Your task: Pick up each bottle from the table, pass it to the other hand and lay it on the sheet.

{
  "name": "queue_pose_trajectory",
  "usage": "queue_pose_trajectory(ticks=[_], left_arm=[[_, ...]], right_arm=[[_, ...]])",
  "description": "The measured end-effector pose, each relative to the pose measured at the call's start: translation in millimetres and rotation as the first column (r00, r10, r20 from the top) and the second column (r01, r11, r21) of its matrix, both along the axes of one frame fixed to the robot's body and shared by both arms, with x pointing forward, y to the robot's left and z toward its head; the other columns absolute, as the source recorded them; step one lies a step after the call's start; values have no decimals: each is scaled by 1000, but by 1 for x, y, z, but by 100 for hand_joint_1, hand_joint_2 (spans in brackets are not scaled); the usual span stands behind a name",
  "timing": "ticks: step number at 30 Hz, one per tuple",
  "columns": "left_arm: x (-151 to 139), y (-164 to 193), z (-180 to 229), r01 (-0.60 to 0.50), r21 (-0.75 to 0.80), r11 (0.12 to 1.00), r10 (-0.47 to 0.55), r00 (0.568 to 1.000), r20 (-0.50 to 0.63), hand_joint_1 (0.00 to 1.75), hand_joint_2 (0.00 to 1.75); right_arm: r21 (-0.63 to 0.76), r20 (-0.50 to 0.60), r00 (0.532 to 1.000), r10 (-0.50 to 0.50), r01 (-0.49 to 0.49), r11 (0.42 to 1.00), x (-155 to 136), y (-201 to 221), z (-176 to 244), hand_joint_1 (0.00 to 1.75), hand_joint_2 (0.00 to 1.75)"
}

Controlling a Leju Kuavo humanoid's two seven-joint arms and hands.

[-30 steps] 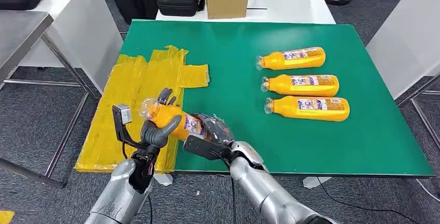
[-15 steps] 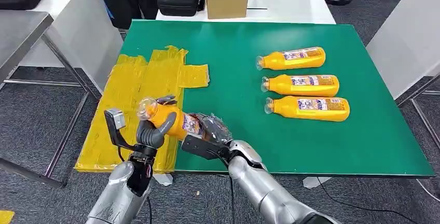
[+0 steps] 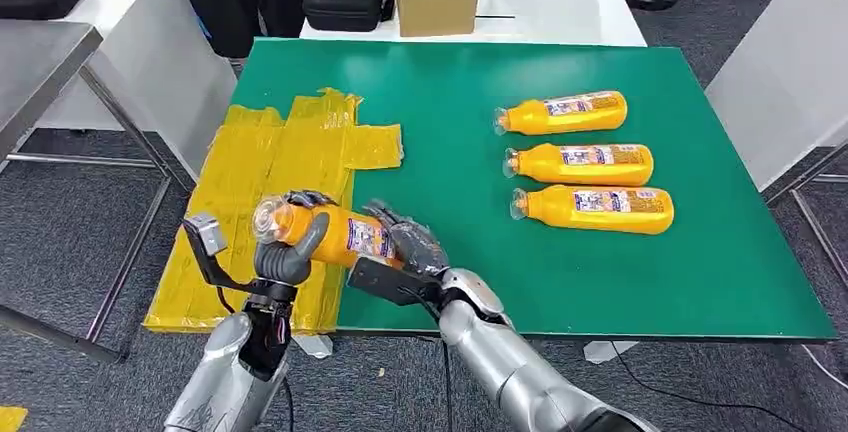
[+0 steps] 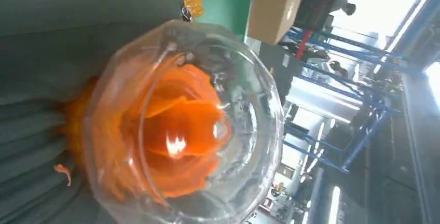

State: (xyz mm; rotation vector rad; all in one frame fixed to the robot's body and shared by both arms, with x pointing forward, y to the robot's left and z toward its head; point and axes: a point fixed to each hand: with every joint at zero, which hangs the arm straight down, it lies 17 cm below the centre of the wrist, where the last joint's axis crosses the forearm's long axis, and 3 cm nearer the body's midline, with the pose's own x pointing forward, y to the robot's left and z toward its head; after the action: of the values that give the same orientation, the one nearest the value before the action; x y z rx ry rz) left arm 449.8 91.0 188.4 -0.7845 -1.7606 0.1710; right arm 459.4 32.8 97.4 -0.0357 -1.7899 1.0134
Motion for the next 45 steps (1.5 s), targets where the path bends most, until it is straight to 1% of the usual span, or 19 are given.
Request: queue_pose_trajectory(ticks=[7,11,15,18,20,24,27,29,34,39,42,45], left_arm=[[3,3,5,-20,-3,1000,20,1000,9,175,175],[4,4,5,-37,10,999,37,999,10,175,175],[8,8,5,-72,32,997,72,997,12,175,175],[11,13,4,-114,61,992,113,993,21,175,175],[16,20,2,-163,96,982,160,986,34,175,175],[21,28,2,-199,121,972,195,980,45,175,175],[23,36,1,-239,141,961,234,971,54,175,175],[26,43,1,-263,153,953,257,965,58,175,175],[33,60,2,-339,200,919,330,941,78,175,175],[38,76,16,-415,258,873,390,910,144,175,175],[37,86,32,-487,318,814,431,872,234,175,175],[35,97,50,-589,399,703,468,806,363,175,175]], right_arm=[[184,16,997,-81,77,980,9,-22,28,0,0],[256,42,993,-108,94,962,12,-32,47,0,0],[293,82,990,-114,85,952,9,-38,63,0,0],[326,95,991,-97,61,944,3,-39,71,0,0],[361,110,991,-82,37,932,-3,-40,81,0,0],[394,126,989,-75,19,919,-9,-43,91,0,0],[444,136,989,-63,-4,896,-14,-46,103,0,0],[494,118,992,-46,-18,869,-15,-50,111,0,0],[543,124,990,-60,-17,839,-12,-64,126,0,0],[575,136,984,-113,15,818,-8,-82,138,0,0],[586,135,981,-139,34,809,-7,-92,139,0,0],[605,130,976,-173,61,794,-5,-104,139,0,0]])
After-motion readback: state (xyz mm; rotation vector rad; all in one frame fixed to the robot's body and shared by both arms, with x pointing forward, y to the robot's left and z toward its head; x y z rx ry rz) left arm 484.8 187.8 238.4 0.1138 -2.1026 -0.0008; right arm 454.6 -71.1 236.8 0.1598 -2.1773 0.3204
